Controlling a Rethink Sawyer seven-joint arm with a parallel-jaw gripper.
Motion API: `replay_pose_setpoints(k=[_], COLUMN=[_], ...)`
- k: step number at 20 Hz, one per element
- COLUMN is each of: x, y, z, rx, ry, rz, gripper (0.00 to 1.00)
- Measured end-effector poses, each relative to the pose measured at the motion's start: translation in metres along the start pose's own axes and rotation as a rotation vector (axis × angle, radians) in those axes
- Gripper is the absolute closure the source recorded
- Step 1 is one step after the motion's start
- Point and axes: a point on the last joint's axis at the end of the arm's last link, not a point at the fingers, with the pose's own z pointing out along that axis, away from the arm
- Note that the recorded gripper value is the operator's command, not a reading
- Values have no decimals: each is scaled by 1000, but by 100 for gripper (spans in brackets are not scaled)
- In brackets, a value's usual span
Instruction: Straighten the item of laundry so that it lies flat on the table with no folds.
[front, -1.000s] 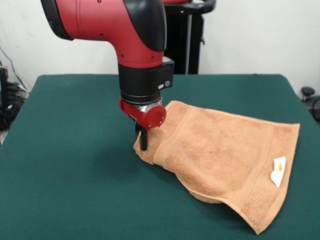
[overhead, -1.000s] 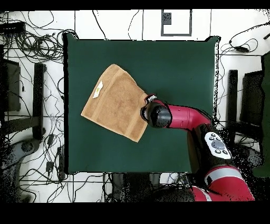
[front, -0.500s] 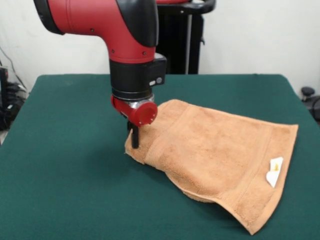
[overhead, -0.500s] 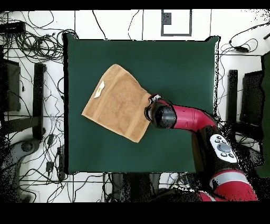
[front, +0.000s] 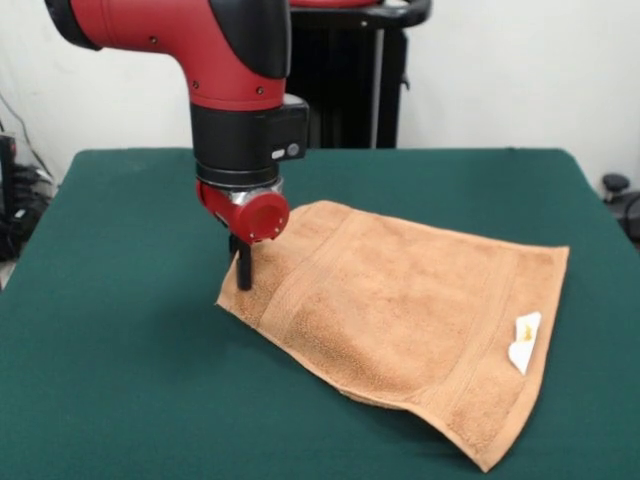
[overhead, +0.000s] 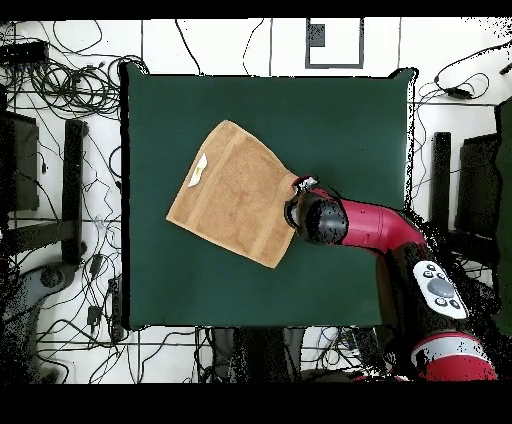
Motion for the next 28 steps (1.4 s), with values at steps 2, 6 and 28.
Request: replay_pose_setpoints(k=[2, 6, 28], x=[0, 3, 16], y=[1, 1, -5], z=[-1, 0, 3], rx=[-1, 1, 15], ry=[-2, -5, -27], rz=[-1, -22, -135], gripper=[100, 100, 100])
